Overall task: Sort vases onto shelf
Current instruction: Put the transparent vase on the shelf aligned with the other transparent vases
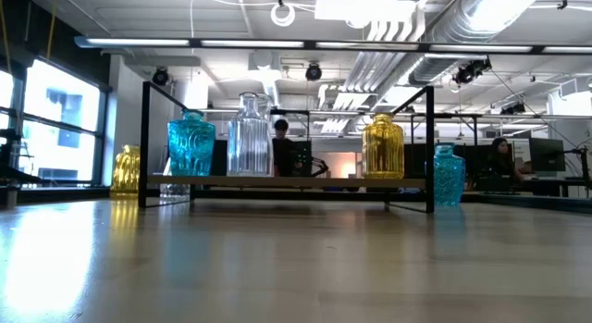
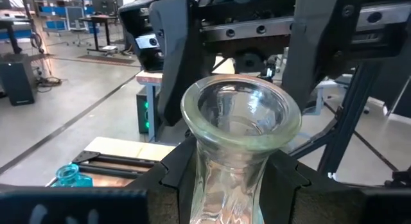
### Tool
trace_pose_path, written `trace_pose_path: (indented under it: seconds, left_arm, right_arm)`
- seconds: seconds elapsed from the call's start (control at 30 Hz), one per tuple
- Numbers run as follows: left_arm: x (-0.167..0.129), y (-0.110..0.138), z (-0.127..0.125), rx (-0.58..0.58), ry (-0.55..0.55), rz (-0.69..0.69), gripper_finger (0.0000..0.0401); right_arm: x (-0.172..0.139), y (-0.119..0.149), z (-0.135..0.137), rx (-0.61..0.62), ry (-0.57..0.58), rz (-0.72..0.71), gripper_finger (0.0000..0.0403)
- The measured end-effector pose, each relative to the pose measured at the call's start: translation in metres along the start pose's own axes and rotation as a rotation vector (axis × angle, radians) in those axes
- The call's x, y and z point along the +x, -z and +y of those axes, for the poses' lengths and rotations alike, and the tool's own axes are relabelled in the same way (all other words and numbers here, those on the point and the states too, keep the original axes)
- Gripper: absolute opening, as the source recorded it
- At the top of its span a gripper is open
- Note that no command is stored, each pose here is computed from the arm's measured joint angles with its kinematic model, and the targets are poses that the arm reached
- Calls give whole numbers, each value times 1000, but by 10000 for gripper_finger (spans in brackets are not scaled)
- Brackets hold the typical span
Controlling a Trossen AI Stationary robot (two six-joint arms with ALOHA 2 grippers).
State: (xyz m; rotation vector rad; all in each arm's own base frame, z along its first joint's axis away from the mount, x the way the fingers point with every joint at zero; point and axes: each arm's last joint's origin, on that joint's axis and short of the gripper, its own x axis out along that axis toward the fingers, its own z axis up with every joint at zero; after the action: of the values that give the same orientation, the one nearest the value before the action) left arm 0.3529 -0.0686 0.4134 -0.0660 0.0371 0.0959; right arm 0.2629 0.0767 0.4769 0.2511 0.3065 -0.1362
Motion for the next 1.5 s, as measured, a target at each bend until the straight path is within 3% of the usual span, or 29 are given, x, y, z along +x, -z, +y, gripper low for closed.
trace_pose_path:
  seconds: [0.57, 1.33, 1.5]
  left_arm:
    - [1, 0, 0, -24, 50, 4, 111]
    - [1, -5, -1, -50, 97, -49, 110]
    - [0, -5, -2, -51, 94, -49, 110]
  right_arm:
    - [25, 0, 1, -22, -38, 2, 222]
    - [36, -2, 1, -15, -52, -23, 222]
    - [36, -2, 0, -37, -40, -27, 188]
